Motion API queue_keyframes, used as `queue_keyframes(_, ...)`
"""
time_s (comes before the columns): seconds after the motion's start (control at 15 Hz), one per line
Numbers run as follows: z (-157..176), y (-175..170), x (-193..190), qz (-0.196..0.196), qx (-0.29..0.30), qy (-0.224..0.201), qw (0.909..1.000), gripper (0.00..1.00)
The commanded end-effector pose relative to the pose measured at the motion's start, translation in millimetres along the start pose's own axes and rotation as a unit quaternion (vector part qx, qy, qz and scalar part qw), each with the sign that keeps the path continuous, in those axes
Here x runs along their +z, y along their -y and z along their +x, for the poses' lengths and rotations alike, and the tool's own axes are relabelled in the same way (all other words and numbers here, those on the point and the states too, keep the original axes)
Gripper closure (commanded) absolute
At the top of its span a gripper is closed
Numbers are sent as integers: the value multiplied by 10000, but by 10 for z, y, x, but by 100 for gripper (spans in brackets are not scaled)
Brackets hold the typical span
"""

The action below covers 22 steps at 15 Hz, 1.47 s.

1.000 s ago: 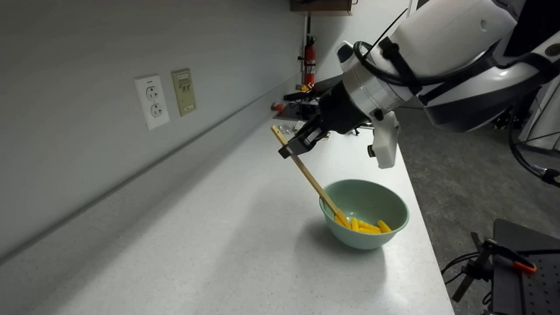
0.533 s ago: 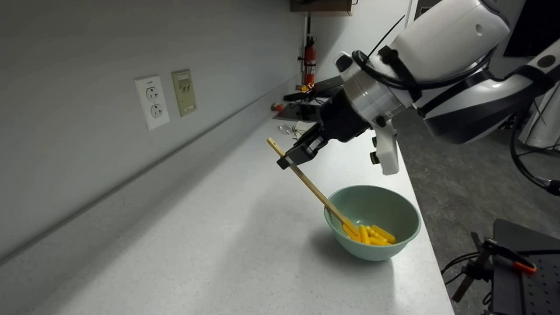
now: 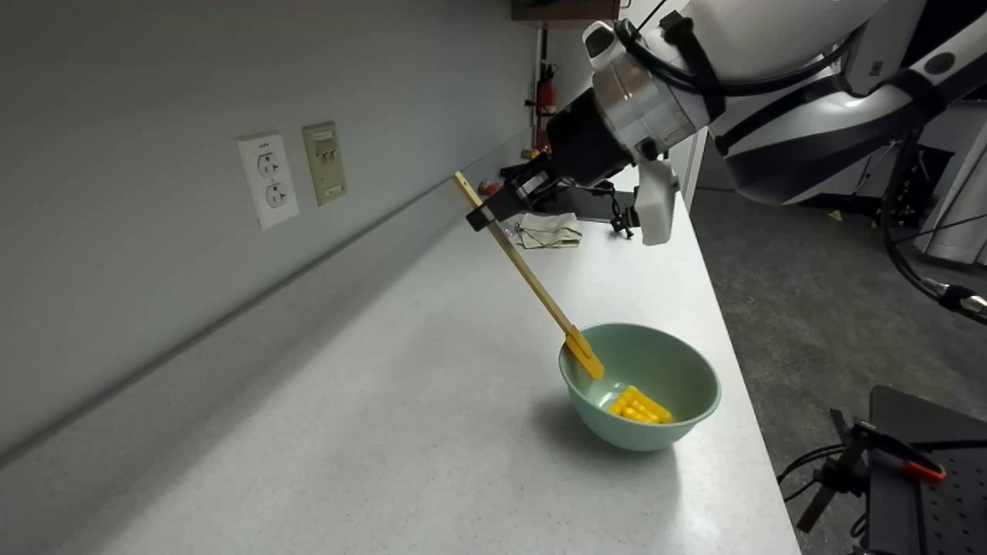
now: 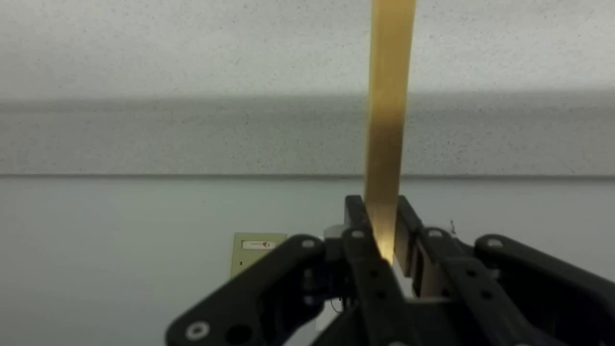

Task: Use the wooden spatula to stir the contents in the blue bowl

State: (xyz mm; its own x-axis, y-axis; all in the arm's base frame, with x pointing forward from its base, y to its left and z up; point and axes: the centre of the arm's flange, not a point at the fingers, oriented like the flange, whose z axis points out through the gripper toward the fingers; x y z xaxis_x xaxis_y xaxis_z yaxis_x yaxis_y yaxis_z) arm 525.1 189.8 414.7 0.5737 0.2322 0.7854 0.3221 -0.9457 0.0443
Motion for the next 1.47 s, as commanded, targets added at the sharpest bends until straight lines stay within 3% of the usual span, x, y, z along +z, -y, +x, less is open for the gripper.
queue_keyframes(0.0, -77, 18, 24, -51, -39, -83, 9999, 96)
queue_keyframes(0.67, -199, 53, 47, -6, 51, 205, 9998, 96)
queue_keyframes(1.4, -227, 31, 67, -220, -15, 206, 9995, 96)
